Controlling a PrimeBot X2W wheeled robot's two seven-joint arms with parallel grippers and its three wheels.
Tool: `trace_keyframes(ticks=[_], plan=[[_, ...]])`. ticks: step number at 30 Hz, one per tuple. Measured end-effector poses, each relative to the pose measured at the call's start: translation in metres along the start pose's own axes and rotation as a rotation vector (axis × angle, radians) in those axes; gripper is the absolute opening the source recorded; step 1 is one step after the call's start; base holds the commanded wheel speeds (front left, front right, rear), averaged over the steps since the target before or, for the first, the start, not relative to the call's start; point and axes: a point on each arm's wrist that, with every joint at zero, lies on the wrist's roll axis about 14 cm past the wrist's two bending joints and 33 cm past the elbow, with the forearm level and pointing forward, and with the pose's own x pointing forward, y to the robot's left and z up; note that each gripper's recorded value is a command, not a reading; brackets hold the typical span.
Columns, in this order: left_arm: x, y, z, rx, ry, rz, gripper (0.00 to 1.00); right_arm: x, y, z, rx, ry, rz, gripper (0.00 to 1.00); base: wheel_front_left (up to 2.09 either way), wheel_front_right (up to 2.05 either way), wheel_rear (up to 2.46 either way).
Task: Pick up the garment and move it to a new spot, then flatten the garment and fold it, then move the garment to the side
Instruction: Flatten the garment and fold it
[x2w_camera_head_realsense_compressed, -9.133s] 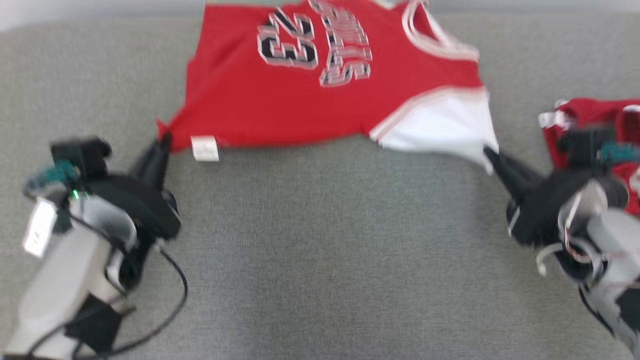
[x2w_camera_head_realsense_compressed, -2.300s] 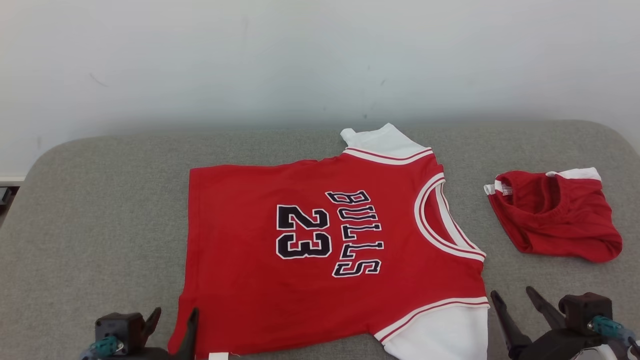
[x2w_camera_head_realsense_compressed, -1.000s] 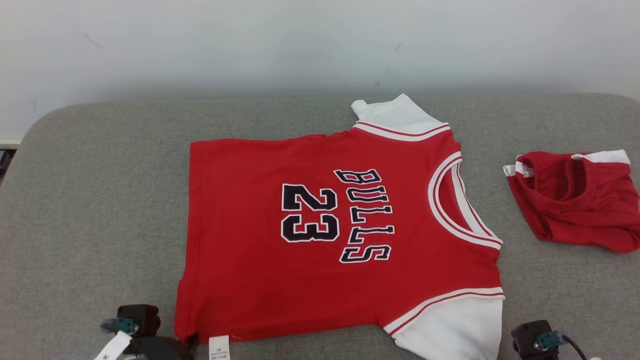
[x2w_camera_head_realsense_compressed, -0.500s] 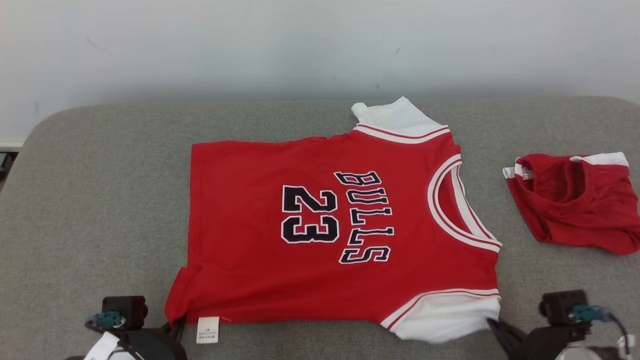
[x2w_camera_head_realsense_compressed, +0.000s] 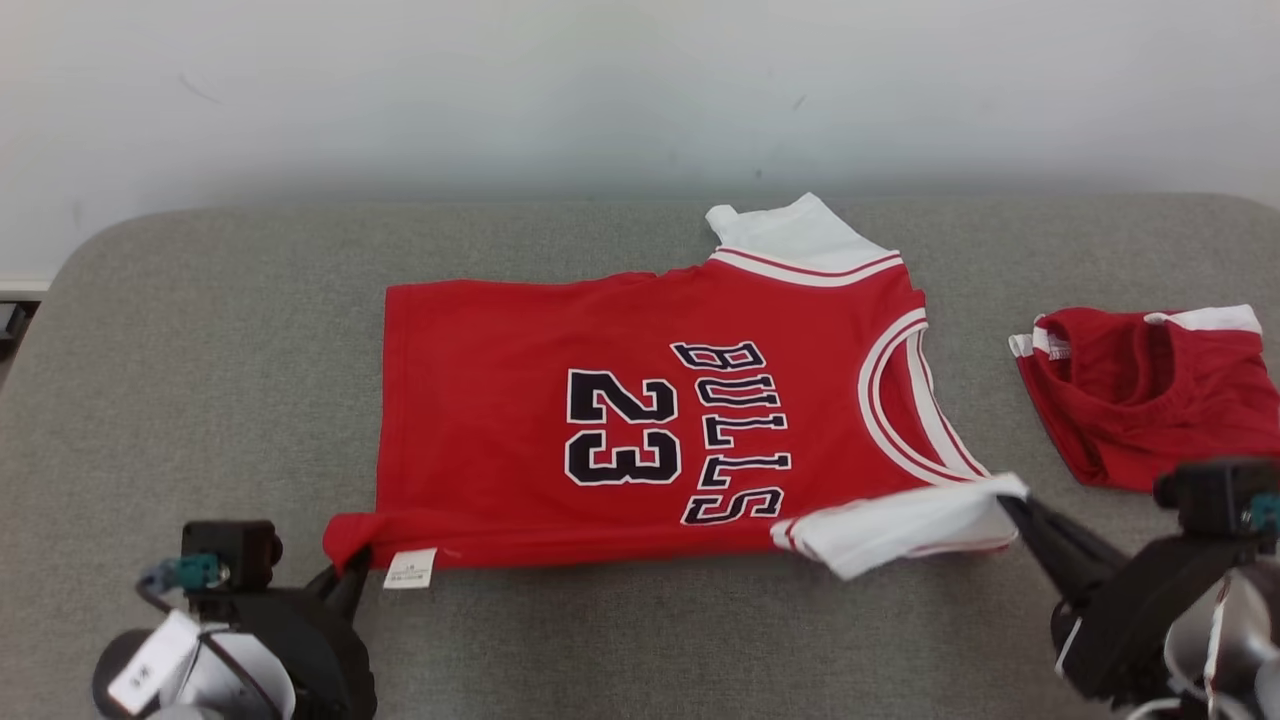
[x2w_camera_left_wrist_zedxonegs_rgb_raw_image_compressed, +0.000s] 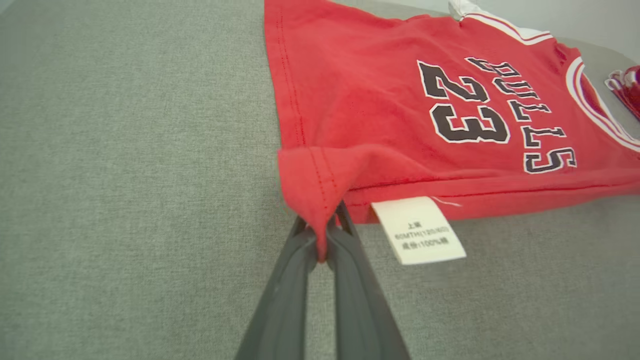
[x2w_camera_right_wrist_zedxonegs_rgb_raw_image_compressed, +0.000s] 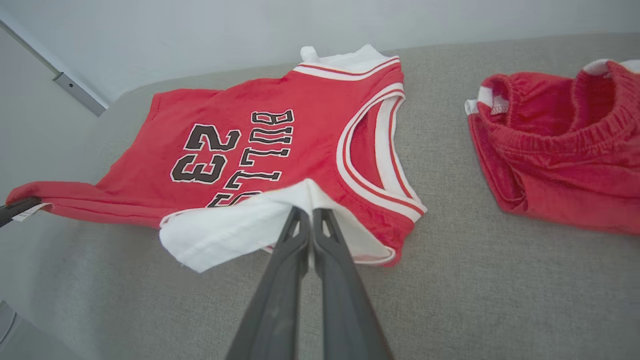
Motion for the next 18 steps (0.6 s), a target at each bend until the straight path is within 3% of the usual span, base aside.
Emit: trace_keyframes(ticks=[4, 9, 18], plan=[[0.010, 0.000, 0.011, -0.014, 0.014, -0.025, 0.00, 0.014, -0.006, 0.016, -0.023, 0.008, 0.005, 0.00, 0.00, 0.00, 0.00], [0.041, 0.017, 0.024, -0.039, 0.105, -0.027, 0.00, 0.068, -0.009, 0.029, -0.058, 0.110, 0.025, 0.00, 0.00, 0.00, 0.00], [0.074, 0.021, 0.022, -0.044, 0.202, -0.034, 0.00, 0.115, -0.008, 0.011, -0.085, 0.244, 0.020, 0.00, 0.00, 0.00, 0.00]])
